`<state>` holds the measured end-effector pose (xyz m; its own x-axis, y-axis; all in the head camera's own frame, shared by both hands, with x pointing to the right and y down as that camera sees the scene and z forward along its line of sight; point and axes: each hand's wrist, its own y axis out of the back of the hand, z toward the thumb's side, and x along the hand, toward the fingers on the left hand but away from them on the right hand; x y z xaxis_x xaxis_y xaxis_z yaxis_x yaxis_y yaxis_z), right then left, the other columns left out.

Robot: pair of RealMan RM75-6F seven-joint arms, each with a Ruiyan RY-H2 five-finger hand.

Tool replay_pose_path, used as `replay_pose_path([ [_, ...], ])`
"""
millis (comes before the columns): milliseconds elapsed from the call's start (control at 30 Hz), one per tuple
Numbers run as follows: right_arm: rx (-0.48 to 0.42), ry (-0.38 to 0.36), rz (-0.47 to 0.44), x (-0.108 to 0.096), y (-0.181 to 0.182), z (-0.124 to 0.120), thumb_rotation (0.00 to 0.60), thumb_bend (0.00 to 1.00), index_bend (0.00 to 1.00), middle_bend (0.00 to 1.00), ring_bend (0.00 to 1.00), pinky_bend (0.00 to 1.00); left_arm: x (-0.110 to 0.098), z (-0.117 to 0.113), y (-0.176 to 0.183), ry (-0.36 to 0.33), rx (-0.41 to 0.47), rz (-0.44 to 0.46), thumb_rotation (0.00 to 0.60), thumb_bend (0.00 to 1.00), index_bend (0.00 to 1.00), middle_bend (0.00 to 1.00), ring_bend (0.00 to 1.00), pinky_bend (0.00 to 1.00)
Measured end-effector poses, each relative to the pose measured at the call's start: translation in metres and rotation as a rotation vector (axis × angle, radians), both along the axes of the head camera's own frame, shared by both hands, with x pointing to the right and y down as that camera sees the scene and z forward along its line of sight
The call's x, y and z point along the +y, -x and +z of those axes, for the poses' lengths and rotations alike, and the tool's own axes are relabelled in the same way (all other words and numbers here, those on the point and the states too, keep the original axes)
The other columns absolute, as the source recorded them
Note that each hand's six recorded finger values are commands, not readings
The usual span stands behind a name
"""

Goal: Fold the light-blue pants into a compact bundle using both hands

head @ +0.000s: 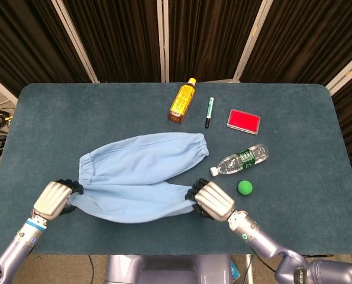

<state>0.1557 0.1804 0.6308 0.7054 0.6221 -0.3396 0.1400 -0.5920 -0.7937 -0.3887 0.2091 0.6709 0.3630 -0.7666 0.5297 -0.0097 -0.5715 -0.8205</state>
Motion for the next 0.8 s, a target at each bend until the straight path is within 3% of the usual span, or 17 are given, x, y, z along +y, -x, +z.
replay_pose_path([
  [300, 0.077, -0.074, 0.062, -0.058, 0.015, -0.005, 0.600, 0.66, 0.57, 0.53, 0.41, 0.33, -0.046, -0.003, 0.004, 0.087, -0.020, -0.138, 0.600, 0.49, 0.63, 0.48, 0.43, 0.53],
  [600, 0.191, -0.081, 0.090, -0.097, 0.031, 0.019, 0.600, 0.66, 0.57, 0.53, 0.41, 0.33, -0.083, 0.003, 0.002, 0.172, -0.084, -0.215, 0.600, 0.49, 0.63, 0.48, 0.43, 0.53],
  [800, 0.245, -0.085, 0.114, -0.122, 0.041, 0.037, 0.600, 0.66, 0.57, 0.53, 0.41, 0.33, -0.098, 0.013, -0.001, 0.267, -0.126, -0.244, 0.600, 0.49, 0.63, 0.48, 0.43, 0.53],
])
